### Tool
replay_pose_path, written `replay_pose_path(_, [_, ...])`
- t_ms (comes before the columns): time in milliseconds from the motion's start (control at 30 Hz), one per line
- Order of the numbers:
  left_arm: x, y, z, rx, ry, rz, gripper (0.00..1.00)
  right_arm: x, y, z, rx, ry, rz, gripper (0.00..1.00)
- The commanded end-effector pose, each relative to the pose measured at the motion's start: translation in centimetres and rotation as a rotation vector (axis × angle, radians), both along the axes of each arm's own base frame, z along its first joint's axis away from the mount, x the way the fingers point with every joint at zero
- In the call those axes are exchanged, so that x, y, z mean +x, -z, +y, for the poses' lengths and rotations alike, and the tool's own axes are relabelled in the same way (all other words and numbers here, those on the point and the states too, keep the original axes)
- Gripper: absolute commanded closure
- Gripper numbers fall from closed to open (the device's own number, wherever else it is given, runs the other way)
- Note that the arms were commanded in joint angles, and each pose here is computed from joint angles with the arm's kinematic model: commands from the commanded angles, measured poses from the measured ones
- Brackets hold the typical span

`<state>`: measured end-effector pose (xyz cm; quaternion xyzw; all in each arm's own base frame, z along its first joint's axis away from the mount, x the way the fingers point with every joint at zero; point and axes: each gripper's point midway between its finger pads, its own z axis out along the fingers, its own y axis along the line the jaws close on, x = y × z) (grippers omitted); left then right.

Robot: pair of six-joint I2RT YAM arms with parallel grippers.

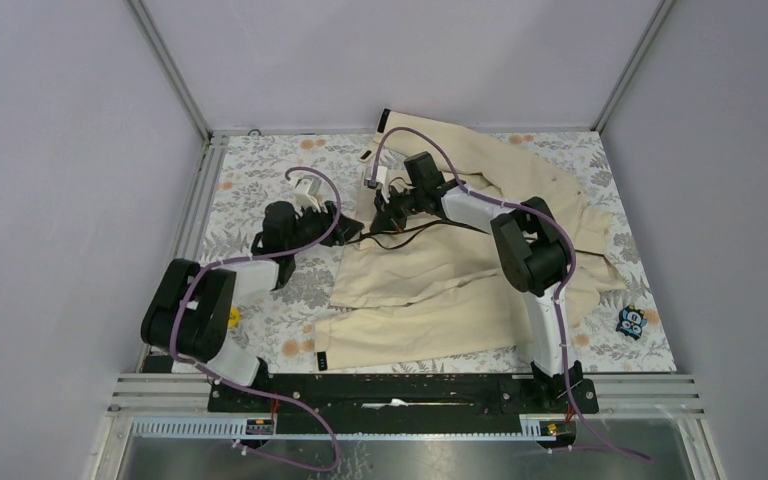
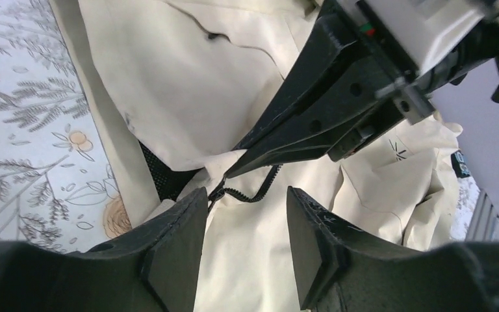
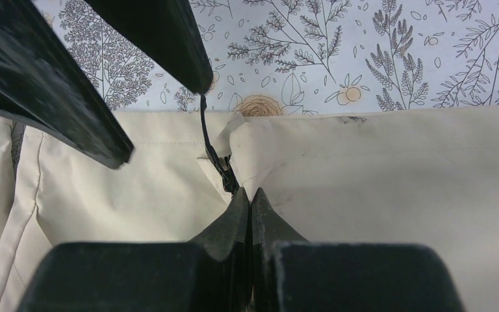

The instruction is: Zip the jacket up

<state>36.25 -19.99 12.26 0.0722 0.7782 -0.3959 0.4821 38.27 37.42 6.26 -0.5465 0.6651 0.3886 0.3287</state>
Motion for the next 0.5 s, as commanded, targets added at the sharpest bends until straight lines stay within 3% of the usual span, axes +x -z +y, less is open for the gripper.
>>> replay_pose_path(0, [0.5,-0.6,-1.5,-0.098,0.060,0.009,0.48,-0.6,-1.6,1.2,0.047,-0.035,-0.017,1.00])
replay_pose_path(167, [0.2,0.2,-1.2,-0.137,0.020,0.030,0.48,-0.5,-1.6,1.1,0.053,-0.033,-0.007,1.00])
replay_pose_path(367, [0.3,2.1,-0.9,-0.068,0.007,0.086,0.44,-0.5,-2.0,1.1,0.062,-0.036,-0.004,1.00])
replay_pose_path(467, [1.3,3.6,-0.7,0.028,-0.020,0.143,0.43,-0.4,-1.9,1.0,0.061,-0.033,-0.002,1.00])
